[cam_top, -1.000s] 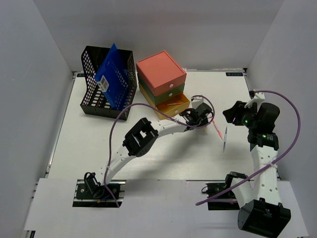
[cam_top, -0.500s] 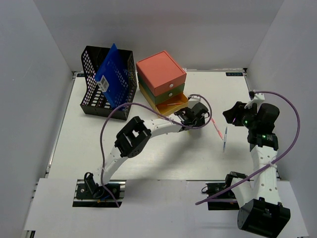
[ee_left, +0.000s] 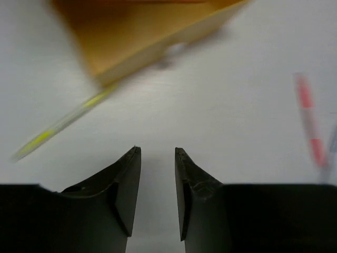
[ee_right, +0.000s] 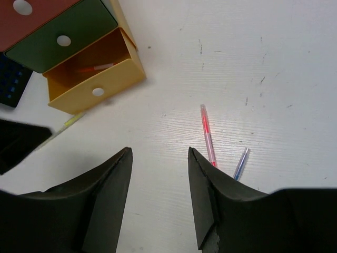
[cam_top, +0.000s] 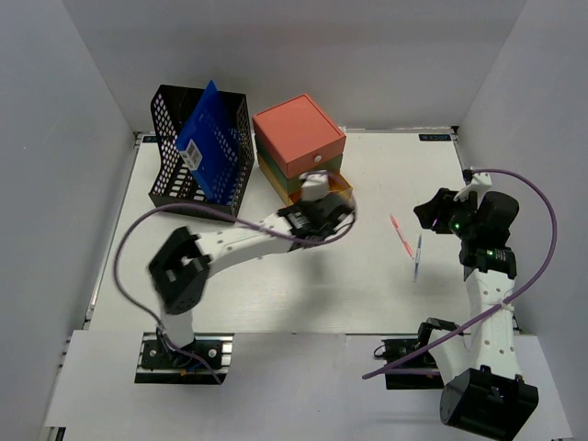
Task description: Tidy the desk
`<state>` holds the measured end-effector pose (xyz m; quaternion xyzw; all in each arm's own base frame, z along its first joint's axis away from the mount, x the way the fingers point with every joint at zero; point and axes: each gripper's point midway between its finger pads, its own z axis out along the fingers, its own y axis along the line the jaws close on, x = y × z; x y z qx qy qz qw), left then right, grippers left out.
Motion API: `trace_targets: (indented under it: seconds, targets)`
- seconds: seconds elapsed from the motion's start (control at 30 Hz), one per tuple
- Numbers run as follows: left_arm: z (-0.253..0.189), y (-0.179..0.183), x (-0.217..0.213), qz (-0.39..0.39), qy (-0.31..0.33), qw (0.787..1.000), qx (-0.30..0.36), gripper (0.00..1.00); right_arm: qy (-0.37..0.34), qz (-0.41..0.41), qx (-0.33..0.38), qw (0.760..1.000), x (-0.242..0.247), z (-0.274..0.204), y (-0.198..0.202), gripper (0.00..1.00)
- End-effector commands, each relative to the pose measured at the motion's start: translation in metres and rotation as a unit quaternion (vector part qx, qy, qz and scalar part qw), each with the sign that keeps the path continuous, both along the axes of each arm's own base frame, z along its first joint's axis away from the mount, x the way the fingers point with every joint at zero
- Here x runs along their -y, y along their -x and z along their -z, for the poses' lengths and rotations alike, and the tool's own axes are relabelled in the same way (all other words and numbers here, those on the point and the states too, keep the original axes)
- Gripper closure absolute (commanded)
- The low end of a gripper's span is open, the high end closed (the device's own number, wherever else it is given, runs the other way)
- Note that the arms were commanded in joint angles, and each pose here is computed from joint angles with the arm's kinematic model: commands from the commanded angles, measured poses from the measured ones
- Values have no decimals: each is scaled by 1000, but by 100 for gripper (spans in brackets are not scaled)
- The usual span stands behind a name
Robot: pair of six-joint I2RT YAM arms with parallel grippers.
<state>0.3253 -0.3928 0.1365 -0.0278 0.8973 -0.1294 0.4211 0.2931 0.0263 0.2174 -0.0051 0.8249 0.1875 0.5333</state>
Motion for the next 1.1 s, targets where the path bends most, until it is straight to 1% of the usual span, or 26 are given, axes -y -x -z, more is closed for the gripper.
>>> trace_targets:
  seconds: [0.0, 0.03, 0.07, 0.1, 0.17, 0.2, 0.23, 0.3, 0.33, 0.37, 0.43, 0.47, 0.5, 0.53, 0.57, 0.6, 0.63, 0.67, 0.7, 0.73, 0.77, 0.8, 0.87, 0.9, 1.0, 1.07]
  targets:
    - [14, 31, -152, -151, -127, 980, 3, 58, -1, 1, 16, 1000, 2, -4, -4, 48]
    - [-8, 34, -169, -162, -96, 982, 21, 56, -4, -5, 16, 1000, -1, -5, -4, 48]
    - [-9, 36, -184, -172, -94, 980, 22, 53, -6, -7, 16, 1000, -1, -5, -5, 48]
    - [3, 40, -206, -177, -110, 978, 14, 46, -7, -9, 14, 1000, -2, -4, -4, 48]
    - [-11, 38, -216, -160, -91, 982, 32, 41, -6, -10, 9, 1000, -2, -1, -4, 49]
    - [-12, 37, -217, -142, -90, 985, 36, 29, -6, -10, 9, 1000, -2, -1, -4, 48]
    - [-8, 34, -215, -105, -88, 990, 40, 26, -5, -7, 9, 1000, 0, 0, -5, 48]
    - [-13, 31, -207, -60, -68, 995, 50, 19, -5, -8, 9, 1000, -1, 0, -5, 48]
    - [-11, 30, -199, -20, -64, 996, 50, 12, -4, -6, 9, 1000, 0, 0, -5, 48]
    - [-9, 27, -197, -2, -64, 997, 50, 11, -3, -3, 9, 1000, 1, 1, -5, 48]
    - [-3, 23, -181, 76, -67, 994, 49, 9, -2, -2, 9, 1000, 2, 1, -5, 48]
    - [5, 15, -176, 99, -74, 992, 37, 9, -2, -4, 10, 1000, 1, 1, -5, 48]
    - [12, 11, -172, 133, -94, 986, 31, 10, -3, -4, 10, 1000, 1, 1, -5, 48]
    - [6, 8, -155, 173, -85, 981, 33, 12, -3, -4, 9, 1000, 1, 1, -6, 48]
    - [22, 3, -152, 197, -92, 976, 15, 13, -3, -4, 8, 1000, 1, 1, -5, 48]
    - [25, -1, -149, 225, -104, 969, 14, 16, -4, -3, 7, 1000, 2, 2, -5, 48]
    - [24, -4, -142, 247, -101, 964, 12, 18, -2, -3, 8, 1000, 2, 1, -6, 48]
    - [16, -14, -138, 260, -99, 960, 22, 19, -2, -4, 9, 1000, 2, 1, -6, 48]
    - [21, -14, -131, 292, -106, 950, 21, 18, -1, -3, 9, 1000, 2, 1, -6, 48]
    - [21, -15, -127, 313, -96, 945, 18, 18, -2, -2, 9, 1000, 3, 0, -6, 48]
    - [13, -19, -121, 343, -104, 933, 35, 17, 0, -2, 11, 1000, 3, -1, -6, 48]
    - [18, -20, -123, 366, -122, 922, 34, 17, -2, -2, 9, 1000, 3, 0, -6, 48]
    - [16, -19, -121, 396, -123, 909, 28, 16, -2, -2, 9, 1000, 2, 0, -6, 48]
    - [25, -18, -120, 414, -134, 900, 20, 17, -1, -3, 9, 1000, 2, 0, -6, 48]
    - [40, -14, -122, 445, -141, 884, 0, 17, -3, -4, 8, 1000, 2, 1, -6, 48]
    - [46, -5, -118, 469, -128, 874, -6, 21, -2, -4, 9, 1000, 2, 0, -6, 49]
